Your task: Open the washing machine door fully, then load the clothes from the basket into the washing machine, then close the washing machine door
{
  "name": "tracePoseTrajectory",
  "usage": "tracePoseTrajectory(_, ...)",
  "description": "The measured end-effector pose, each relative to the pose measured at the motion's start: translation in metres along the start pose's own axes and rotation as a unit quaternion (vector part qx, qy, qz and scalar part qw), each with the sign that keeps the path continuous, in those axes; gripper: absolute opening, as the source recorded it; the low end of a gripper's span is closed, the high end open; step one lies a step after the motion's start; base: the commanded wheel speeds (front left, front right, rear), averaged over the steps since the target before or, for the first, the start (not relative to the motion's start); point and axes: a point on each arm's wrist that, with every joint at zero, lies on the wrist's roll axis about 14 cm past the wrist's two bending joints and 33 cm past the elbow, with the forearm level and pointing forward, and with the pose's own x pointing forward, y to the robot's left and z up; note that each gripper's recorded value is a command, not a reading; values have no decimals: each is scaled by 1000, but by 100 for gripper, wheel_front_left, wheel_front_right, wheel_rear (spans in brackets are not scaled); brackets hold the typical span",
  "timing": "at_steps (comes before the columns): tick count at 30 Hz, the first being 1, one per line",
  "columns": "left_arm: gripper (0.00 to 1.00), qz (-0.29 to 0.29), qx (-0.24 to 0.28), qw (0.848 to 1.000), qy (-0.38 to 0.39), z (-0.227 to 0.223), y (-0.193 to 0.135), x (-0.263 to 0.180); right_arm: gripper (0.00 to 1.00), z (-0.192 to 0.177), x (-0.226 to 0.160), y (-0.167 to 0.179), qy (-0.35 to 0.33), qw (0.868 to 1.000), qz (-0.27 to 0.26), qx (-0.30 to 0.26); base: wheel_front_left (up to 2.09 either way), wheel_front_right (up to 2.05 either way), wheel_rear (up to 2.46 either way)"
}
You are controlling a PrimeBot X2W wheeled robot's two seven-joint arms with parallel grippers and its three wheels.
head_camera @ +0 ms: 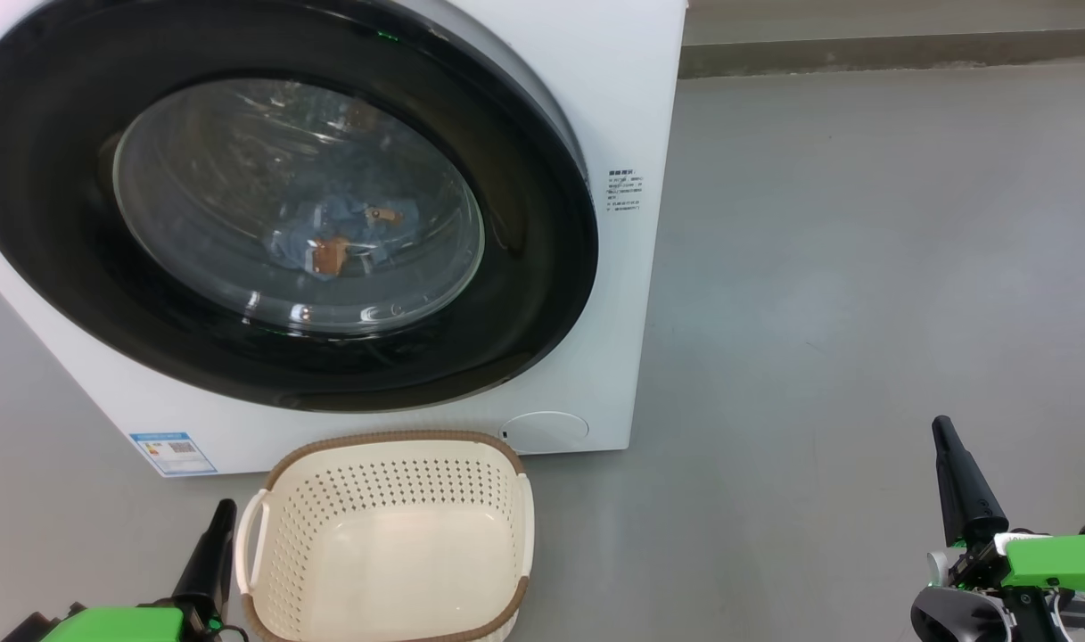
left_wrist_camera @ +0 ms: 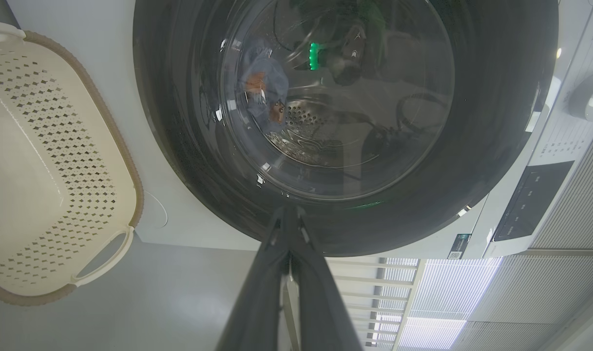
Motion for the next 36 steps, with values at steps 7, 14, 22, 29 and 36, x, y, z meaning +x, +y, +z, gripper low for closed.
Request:
tracePoseTrajectory(7, 0, 0, 0, 1000, 0, 0, 0, 0, 0, 0, 0, 0, 0, 1000, 0, 0, 0, 0, 0)
tracePoseTrajectory(14, 0, 0, -1, 1000, -1, 0, 0, 0, 0, -1, 0, 0, 1, 1000, 0, 2, 0, 0, 0)
tracePoseTrajectory(22, 0, 0, -3, 1000, -1, -1, 0, 0, 0, -2, 0, 0, 2, 1000, 0, 3, 0, 0, 0)
tracePoseTrajectory(29, 0, 0, -3, 1000, -1, 0, 0, 0, 0, -2, 0, 0, 2, 1000, 0, 3, 0, 0, 0)
tracePoseTrajectory(36, 0, 0, -3, 1000, -2, 0, 0, 0, 0, -2, 0, 0, 3, 1000, 0, 4, 0, 0, 0)
